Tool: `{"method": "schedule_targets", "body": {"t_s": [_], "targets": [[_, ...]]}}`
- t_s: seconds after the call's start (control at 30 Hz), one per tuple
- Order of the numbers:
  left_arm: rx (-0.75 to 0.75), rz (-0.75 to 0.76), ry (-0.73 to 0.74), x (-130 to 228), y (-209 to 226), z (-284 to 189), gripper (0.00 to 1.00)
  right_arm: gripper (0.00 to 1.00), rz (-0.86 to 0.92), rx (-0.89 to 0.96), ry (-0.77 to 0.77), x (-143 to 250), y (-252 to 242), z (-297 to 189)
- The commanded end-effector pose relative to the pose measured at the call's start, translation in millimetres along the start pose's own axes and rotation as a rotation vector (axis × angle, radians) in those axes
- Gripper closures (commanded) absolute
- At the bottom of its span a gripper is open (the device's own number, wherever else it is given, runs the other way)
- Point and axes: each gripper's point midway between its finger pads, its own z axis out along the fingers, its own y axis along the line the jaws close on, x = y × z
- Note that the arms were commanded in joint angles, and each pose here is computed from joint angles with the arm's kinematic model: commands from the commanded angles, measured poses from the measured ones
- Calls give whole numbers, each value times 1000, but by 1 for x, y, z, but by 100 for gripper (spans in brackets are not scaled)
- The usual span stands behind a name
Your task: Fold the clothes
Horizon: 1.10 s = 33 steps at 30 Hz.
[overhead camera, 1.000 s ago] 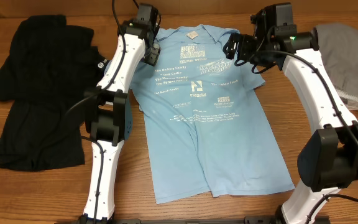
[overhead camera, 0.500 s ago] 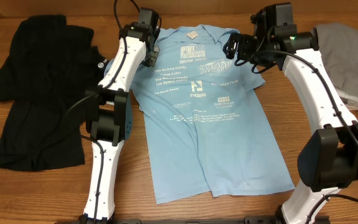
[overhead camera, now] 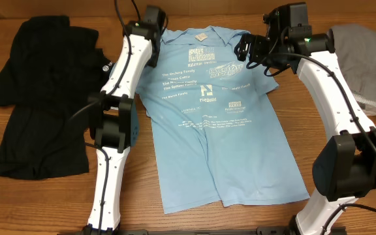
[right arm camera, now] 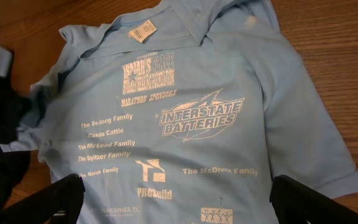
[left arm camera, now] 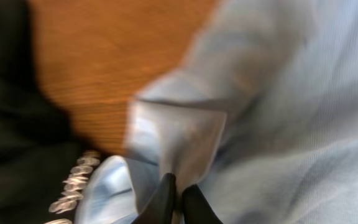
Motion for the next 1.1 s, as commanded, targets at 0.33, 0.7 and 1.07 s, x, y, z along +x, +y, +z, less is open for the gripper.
{"method": "schedule_targets", "body": {"t_s": [0.33,0.7,1.07], "targets": [[-173,-295,-110,-29,136,-24,96,0,-2,-4,6,2,0,2],[-67,-553,-109,-10,217,17,0,0,1,0,18,5,-1,2],[131,-467,-33,-2,171,13,0,0,72,125,118,32,-25,-2]]}}
